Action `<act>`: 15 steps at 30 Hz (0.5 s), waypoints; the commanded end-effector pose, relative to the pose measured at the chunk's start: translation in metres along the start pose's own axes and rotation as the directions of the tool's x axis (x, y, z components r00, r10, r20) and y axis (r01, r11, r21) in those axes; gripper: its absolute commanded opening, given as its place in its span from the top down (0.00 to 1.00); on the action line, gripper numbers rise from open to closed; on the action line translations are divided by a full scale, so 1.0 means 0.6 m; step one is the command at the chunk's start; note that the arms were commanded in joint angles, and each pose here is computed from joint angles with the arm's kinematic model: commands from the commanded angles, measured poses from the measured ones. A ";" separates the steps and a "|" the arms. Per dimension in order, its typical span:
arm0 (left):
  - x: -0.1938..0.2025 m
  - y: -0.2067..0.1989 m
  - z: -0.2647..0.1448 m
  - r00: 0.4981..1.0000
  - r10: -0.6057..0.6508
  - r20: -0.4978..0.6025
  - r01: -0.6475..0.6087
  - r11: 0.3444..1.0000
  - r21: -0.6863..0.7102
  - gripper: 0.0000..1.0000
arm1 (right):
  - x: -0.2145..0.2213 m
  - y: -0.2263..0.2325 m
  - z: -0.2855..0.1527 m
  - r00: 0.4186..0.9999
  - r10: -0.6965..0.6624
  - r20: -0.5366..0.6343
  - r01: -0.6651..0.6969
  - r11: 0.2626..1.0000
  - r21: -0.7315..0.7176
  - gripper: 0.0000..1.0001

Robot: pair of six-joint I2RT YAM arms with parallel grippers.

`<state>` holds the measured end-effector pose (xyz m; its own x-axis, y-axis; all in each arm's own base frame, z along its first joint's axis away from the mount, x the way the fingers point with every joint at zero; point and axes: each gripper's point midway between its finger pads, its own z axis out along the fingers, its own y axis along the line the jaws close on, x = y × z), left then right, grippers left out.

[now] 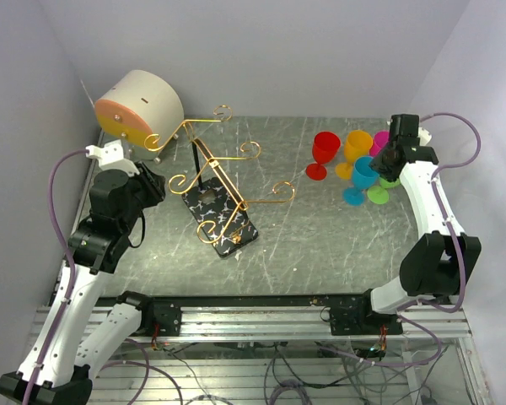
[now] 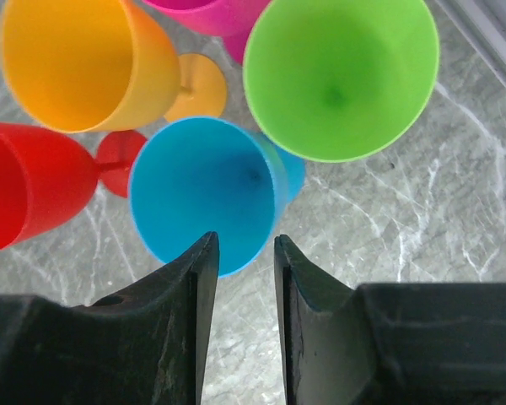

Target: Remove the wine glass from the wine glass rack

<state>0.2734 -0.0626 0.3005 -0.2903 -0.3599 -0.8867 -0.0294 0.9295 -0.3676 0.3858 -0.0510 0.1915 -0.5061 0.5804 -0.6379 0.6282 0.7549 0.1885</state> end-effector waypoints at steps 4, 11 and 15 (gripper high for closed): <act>-0.001 0.027 0.005 0.999 0.013 0.044 -0.010 0.998 -0.067 0.57 | -0.071 0.093 -0.116 0.983 0.024 0.182 0.049 0.920 -0.388 0.53; 0.017 0.038 0.010 0.999 0.028 0.044 -0.025 0.997 -0.077 0.55 | -0.044 0.143 -0.231 0.952 0.027 0.305 0.202 0.692 -0.693 0.18; 0.016 0.039 0.011 0.999 0.026 0.041 -0.022 0.996 -0.084 0.44 | -0.027 0.119 -0.238 0.939 0.067 0.338 0.198 0.698 -0.688 0.03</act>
<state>0.2713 -0.0508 0.2664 -0.3153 -0.3333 -0.8885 -0.0932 0.9426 -0.3205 0.3599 0.0298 0.3151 -0.2858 0.5046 -0.8147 0.0203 0.8531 0.5213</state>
